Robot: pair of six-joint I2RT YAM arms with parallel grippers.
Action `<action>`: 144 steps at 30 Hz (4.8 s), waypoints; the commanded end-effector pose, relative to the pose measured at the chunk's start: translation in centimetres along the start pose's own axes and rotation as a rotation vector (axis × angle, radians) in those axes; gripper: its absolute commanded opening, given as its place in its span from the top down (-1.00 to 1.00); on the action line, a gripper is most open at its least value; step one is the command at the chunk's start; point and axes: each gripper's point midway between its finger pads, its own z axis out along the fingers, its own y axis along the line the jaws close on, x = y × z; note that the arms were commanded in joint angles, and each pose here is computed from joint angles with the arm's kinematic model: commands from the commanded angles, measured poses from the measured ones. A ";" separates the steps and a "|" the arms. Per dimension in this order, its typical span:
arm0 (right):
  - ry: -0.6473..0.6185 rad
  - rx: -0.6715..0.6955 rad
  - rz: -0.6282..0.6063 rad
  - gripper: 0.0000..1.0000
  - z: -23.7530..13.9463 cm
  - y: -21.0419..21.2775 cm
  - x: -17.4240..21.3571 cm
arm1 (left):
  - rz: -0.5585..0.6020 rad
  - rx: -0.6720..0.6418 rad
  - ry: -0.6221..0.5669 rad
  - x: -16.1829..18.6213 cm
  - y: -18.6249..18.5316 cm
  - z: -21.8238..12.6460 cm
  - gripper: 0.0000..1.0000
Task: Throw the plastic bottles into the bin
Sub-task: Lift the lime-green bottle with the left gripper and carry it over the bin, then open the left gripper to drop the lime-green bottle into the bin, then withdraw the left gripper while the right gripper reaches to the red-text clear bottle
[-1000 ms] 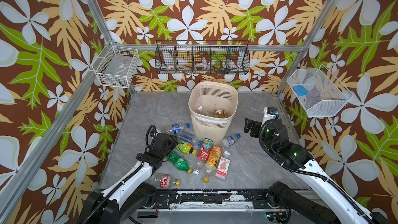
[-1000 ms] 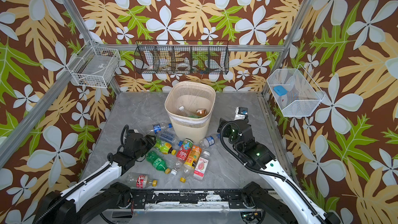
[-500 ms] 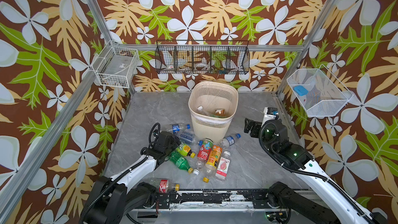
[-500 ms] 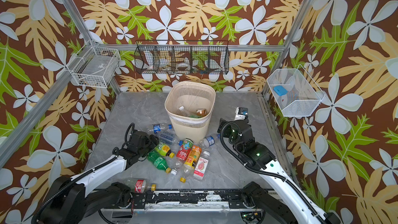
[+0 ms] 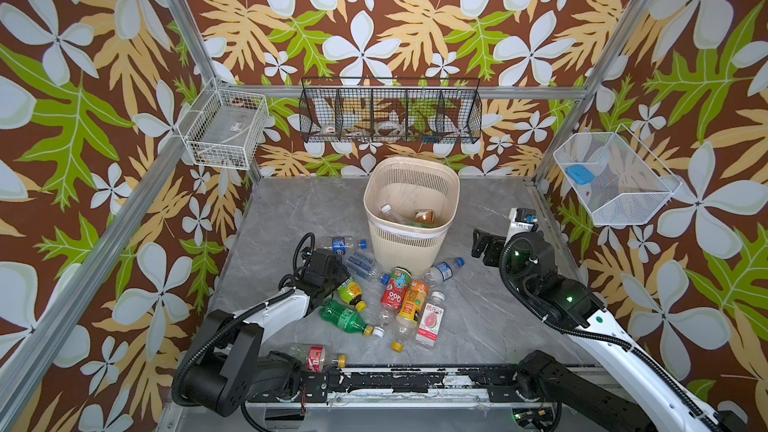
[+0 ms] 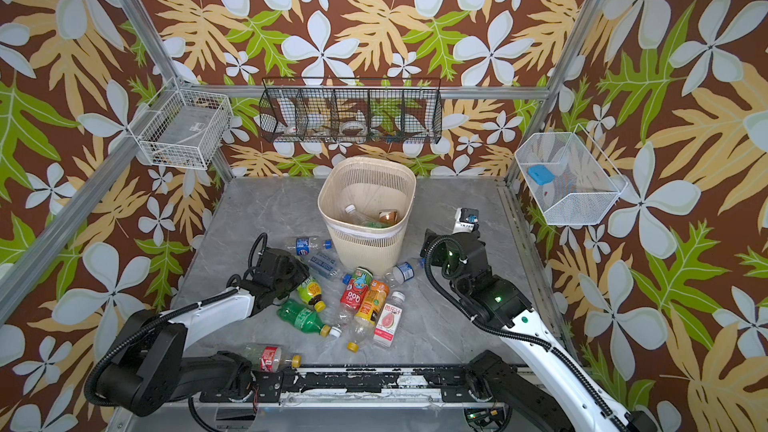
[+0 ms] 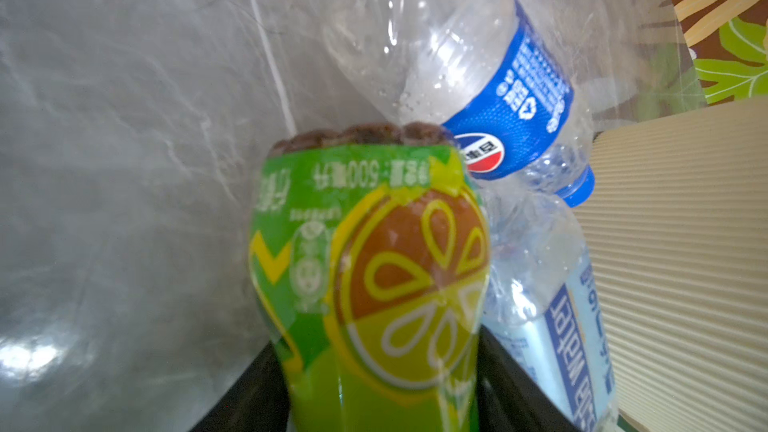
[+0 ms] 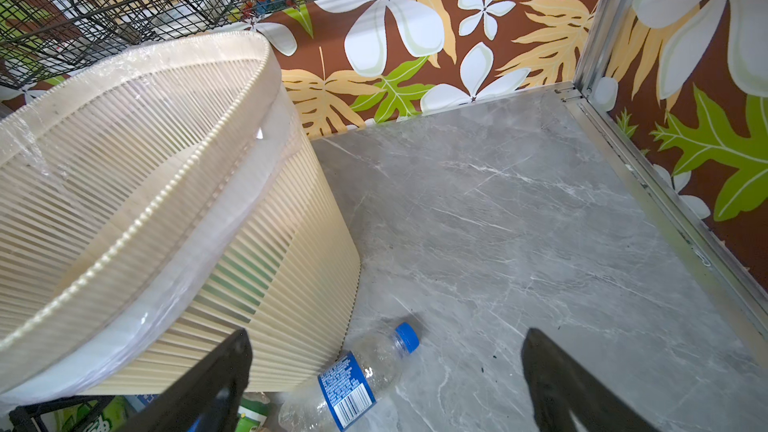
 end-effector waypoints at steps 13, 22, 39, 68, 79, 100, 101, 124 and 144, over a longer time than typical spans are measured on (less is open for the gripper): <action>-0.024 0.003 0.019 -0.99 -0.4 -0.2 -0.5 | -0.023 0.218 -0.193 -5.7 -5.9 -8.6 0.01; -0.025 -0.001 0.020 -0.99 -0.4 -0.1 -0.6 | 0.000 0.357 -0.234 -7.3 -8.8 -14.7 0.10; -0.043 0.000 0.029 -0.99 -1.2 -0.4 -1.2 | 0.175 0.780 -0.351 -13.6 -27.0 -29.3 0.22; -0.046 0.010 0.031 -0.99 -2.1 -1.0 -1.2 | 0.255 0.724 -0.166 -8.0 -35.2 -17.2 -1.00; 0.004 -0.014 0.070 -0.99 -1.5 -0.7 0.3 | 0.321 0.693 -0.413 -11.7 -30.1 -24.6 -1.00; 0.389 -0.039 0.164 -0.89 -2.0 2.9 15.4 | 0.321 0.316 -0.395 -4.9 -7.3 -17.4 -1.00; 0.392 -0.040 0.165 -0.88 -2.3 3.3 16.0 | 0.321 0.312 -0.398 -4.8 -7.0 -17.4 -1.00; 0.572 0.023 0.091 -0.81 -1.8 7.4 27.4 | 0.347 0.235 -0.400 -4.0 -3.6 -16.6 -1.00; 0.629 0.079 0.024 -0.47 0.6 6.6 30.6 | 0.312 0.211 -0.374 -3.5 -2.8 -15.8 -1.00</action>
